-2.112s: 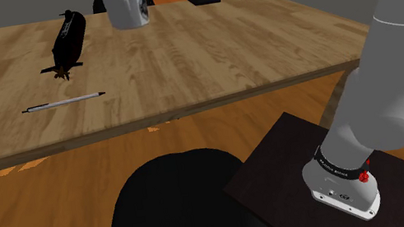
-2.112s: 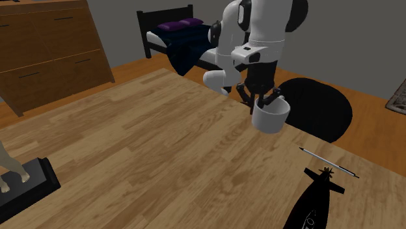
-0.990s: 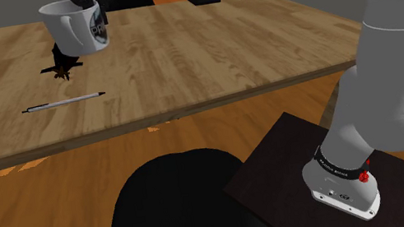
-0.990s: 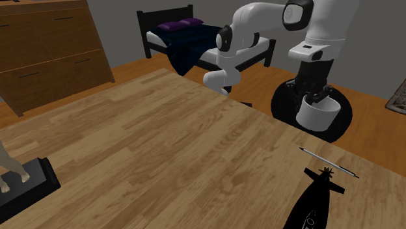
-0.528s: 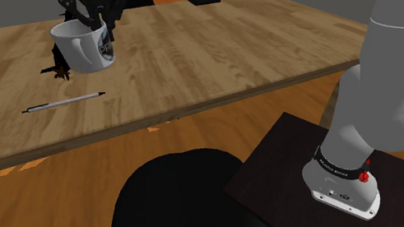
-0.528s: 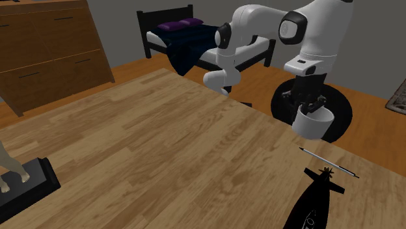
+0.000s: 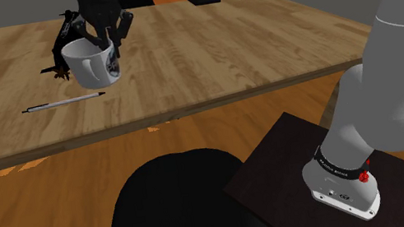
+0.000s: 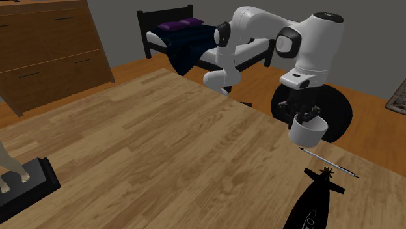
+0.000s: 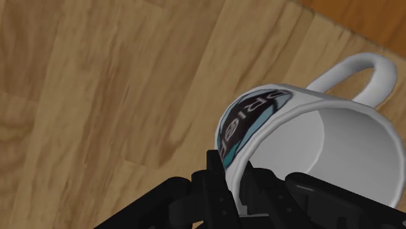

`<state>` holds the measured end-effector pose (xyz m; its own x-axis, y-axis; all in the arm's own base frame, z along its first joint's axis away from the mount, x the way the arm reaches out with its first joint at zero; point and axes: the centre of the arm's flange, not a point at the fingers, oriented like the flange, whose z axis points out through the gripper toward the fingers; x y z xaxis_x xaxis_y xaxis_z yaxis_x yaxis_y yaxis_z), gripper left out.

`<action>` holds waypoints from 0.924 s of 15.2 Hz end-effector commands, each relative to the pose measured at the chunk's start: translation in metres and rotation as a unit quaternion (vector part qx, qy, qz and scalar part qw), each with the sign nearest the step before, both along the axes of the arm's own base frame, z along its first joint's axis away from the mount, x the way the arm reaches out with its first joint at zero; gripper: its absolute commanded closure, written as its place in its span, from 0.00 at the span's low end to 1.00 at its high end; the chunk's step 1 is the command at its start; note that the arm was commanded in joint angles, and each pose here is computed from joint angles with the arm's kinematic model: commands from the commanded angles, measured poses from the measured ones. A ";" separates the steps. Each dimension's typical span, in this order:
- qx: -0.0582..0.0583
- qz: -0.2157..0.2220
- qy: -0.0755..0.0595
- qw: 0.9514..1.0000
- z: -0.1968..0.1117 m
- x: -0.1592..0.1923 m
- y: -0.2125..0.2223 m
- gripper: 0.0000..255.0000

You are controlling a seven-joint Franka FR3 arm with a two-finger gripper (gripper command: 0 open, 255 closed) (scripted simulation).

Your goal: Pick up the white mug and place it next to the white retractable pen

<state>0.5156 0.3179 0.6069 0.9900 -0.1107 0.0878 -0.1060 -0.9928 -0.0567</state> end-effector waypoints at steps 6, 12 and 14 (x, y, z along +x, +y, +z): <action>0.000 0.000 0.000 1.000 -0.037 0.001 0.001 1.00; 0.000 0.000 0.000 1.000 -0.037 0.001 0.001 1.00; 0.000 0.000 0.000 1.000 -0.037 0.001 0.001 0.00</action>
